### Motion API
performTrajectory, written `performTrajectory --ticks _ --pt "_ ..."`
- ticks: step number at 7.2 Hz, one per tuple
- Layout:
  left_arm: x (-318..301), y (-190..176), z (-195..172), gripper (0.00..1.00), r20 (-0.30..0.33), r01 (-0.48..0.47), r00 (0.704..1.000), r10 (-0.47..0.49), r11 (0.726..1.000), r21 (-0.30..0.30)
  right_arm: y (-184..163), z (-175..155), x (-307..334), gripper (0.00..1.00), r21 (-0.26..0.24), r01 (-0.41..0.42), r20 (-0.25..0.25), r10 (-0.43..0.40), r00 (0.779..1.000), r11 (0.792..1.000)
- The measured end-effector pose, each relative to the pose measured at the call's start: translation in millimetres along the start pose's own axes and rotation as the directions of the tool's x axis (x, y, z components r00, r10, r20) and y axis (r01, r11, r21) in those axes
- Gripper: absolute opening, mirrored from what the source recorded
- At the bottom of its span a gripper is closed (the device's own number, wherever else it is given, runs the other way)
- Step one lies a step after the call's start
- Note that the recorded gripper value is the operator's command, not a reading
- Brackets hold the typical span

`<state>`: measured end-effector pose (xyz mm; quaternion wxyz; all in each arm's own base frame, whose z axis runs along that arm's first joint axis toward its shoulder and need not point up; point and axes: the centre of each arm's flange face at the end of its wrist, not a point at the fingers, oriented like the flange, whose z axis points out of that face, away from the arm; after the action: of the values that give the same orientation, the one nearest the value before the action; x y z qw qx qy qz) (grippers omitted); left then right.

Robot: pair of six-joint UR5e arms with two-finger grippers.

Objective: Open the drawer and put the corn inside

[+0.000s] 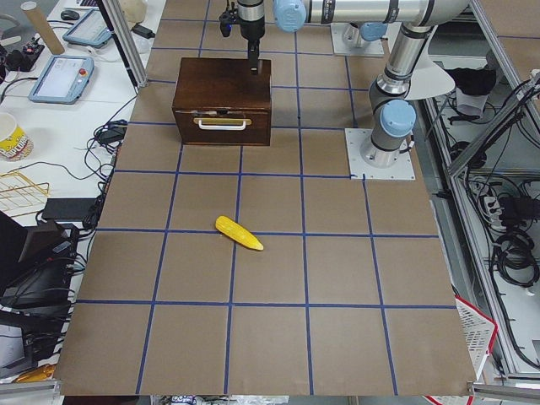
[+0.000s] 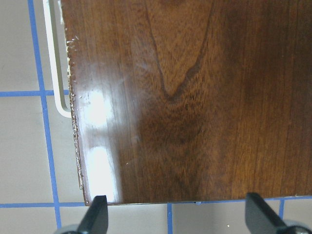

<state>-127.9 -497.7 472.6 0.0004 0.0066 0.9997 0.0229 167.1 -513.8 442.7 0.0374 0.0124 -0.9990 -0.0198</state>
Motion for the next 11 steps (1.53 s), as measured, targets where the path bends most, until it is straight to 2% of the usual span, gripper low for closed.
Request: performTrajectory --ticks 11 --pt "-2.8 2.6 -2.3 1.00 -0.003 0.010 1.000 -0.010 1.000 -0.004 0.1 0.1 0.0 1.00 -0.001 0.000 0.000 0.000 1.000 1.000"
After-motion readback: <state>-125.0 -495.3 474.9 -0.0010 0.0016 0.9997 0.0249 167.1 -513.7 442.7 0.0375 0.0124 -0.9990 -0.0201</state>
